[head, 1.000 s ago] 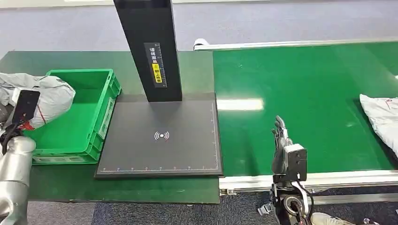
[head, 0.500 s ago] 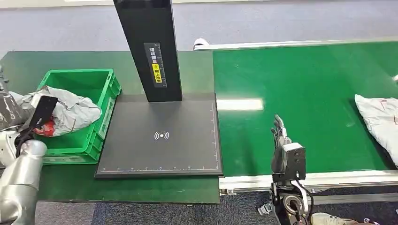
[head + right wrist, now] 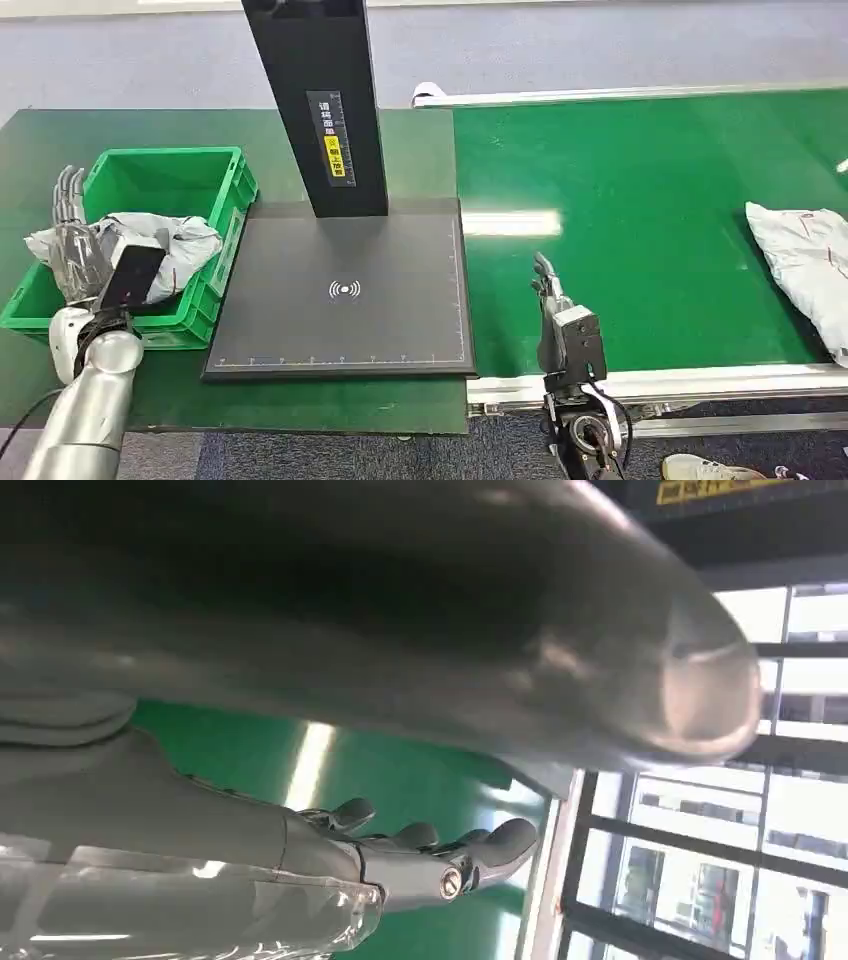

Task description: Moved the parcel from conveyor to table for the left to box.

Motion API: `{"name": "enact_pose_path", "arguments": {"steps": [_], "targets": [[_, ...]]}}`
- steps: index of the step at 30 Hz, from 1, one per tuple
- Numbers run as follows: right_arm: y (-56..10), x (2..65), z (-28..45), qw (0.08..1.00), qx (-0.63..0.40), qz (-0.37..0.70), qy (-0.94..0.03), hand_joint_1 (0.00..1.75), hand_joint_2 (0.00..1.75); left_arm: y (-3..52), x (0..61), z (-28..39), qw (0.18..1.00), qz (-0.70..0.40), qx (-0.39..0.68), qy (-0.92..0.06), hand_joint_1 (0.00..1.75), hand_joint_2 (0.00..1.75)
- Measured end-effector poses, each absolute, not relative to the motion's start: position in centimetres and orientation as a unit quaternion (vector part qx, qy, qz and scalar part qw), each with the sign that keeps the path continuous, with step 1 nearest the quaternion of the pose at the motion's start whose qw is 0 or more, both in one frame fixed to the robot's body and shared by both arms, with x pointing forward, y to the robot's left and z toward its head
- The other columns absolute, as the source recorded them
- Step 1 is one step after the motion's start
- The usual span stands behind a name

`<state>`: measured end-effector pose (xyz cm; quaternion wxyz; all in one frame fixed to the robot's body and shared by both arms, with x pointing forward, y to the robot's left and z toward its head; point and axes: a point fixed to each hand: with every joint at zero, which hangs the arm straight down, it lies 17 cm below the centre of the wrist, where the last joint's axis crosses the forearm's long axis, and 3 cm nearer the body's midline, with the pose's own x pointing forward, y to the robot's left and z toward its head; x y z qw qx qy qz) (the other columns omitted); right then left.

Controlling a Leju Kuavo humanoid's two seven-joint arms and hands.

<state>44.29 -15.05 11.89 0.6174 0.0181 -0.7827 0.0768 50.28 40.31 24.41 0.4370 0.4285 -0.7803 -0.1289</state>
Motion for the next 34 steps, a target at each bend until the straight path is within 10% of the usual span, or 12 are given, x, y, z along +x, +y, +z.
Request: {"name": "enact_pose_path", "arguments": {"steps": [32, 33, 34], "targets": [[-12.8, 44.4, 11.3, 0.625, 0.032, 0.094, -0.774, 0.0, 0.0, 12.4, 44.4, 16.4, 0.548, -0.041, -0.079, -0.832, 0.0, 1.75], [-12.7, 44.4, 11.1, 0.627, 0.034, 0.095, -0.773, 0.0, 1.75, 11.9, 44.2, 15.6, 0.556, -0.033, -0.089, -0.826, 0.0, 1.75], [-12.6, 44.2, 11.0, 0.628, 0.036, 0.096, -0.771, 0.0, 1.75, 11.6, 44.0, 15.0, 0.562, -0.027, -0.094, -0.821, 0.0, 1.75]]}}
